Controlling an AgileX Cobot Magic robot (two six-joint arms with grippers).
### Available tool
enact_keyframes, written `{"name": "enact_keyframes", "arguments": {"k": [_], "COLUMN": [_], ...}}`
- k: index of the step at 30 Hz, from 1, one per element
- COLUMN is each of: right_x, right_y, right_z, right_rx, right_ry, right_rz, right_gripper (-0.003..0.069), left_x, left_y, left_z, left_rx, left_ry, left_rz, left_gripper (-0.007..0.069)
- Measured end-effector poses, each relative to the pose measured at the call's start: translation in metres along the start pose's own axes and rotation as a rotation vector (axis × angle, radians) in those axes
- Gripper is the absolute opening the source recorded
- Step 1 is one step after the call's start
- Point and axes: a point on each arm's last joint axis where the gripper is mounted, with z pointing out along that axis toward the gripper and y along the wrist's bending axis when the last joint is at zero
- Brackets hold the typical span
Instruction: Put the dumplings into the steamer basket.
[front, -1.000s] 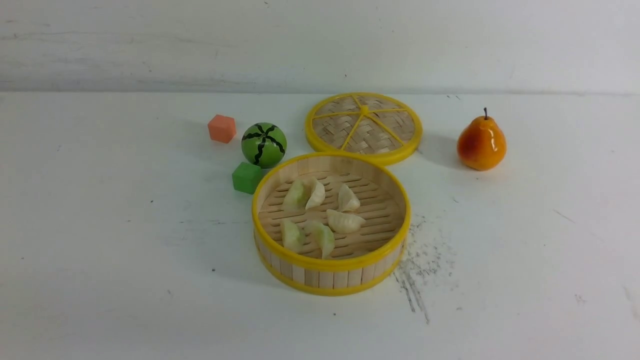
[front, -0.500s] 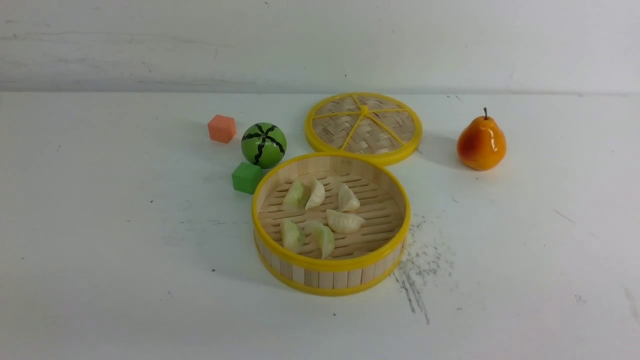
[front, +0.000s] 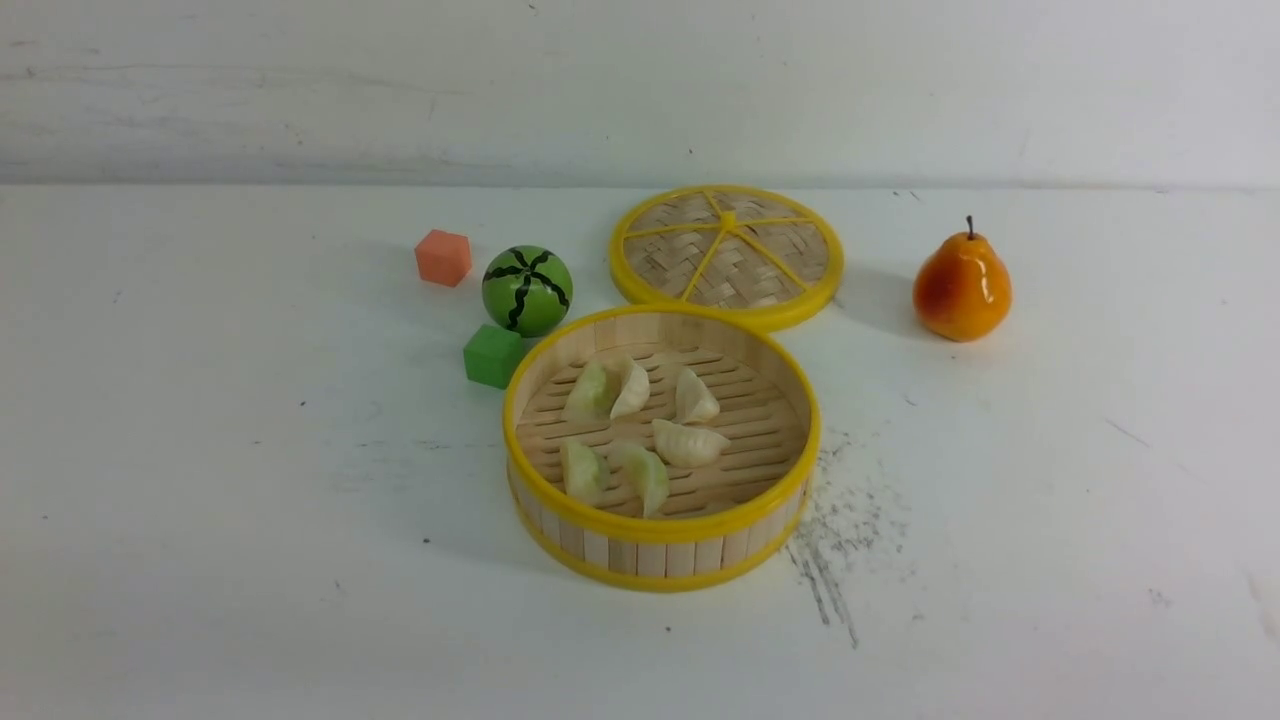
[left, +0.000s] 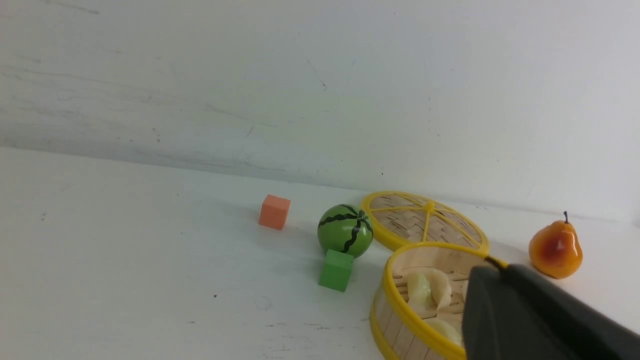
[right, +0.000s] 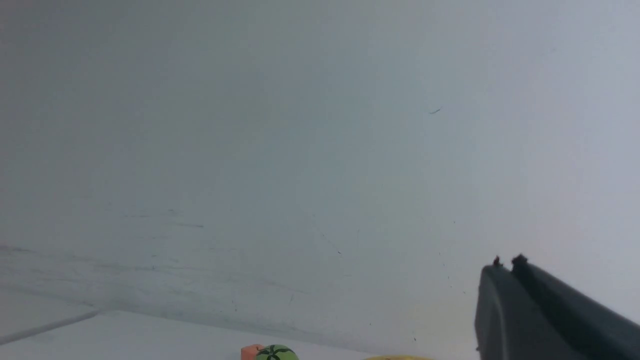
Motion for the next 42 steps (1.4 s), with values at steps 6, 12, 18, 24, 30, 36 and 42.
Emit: {"name": "enact_keyframes", "arguments": {"k": [6, 12, 18, 24, 30, 36, 42], "right_x": [0.0, 0.009, 0.017, 0.018, 0.033, 0.06, 0.069], "right_y": [0.0, 0.0, -0.001, -0.012, -0.028, -0.029, -0.023], "right_z": [0.0, -0.003, -0.003, -0.005, -0.012, -0.025, -0.03], "right_rx": [-0.003, -0.012, 0.008, 0.189, 0.47, 0.529, 0.455], "right_ry": [0.0, -0.005, 0.053, 0.057, 0.217, 0.54, 0.7], "right_rz": [-0.009, -0.016, 0.008, 0.055, 0.02, 0.04, 0.017], "right_gripper": [0.0013, 0.0018, 0.002, 0.0027, -0.0006, -0.0022, -0.0022], "left_x": [0.0, 0.0, 0.0, 0.0, 0.0, 0.0, 0.0], "left_y": [0.0, 0.0, 0.0, 0.0, 0.0, 0.0, 0.0], "left_z": [0.0, 0.0, 0.0, 0.0, 0.0, 0.0, 0.0], "left_rx": [0.0, 0.0, -0.001, -0.001, -0.001, -0.001, -0.001], "left_ry": [0.0, 0.0, 0.001, 0.001, 0.001, 0.001, 0.001], "left_rz": [0.0, 0.0, -0.001, -0.001, -0.001, -0.001, -0.001], "left_gripper": [-0.0013, -0.0013, -0.0013, -0.0012, -0.0011, -0.0011, -0.0009]}}
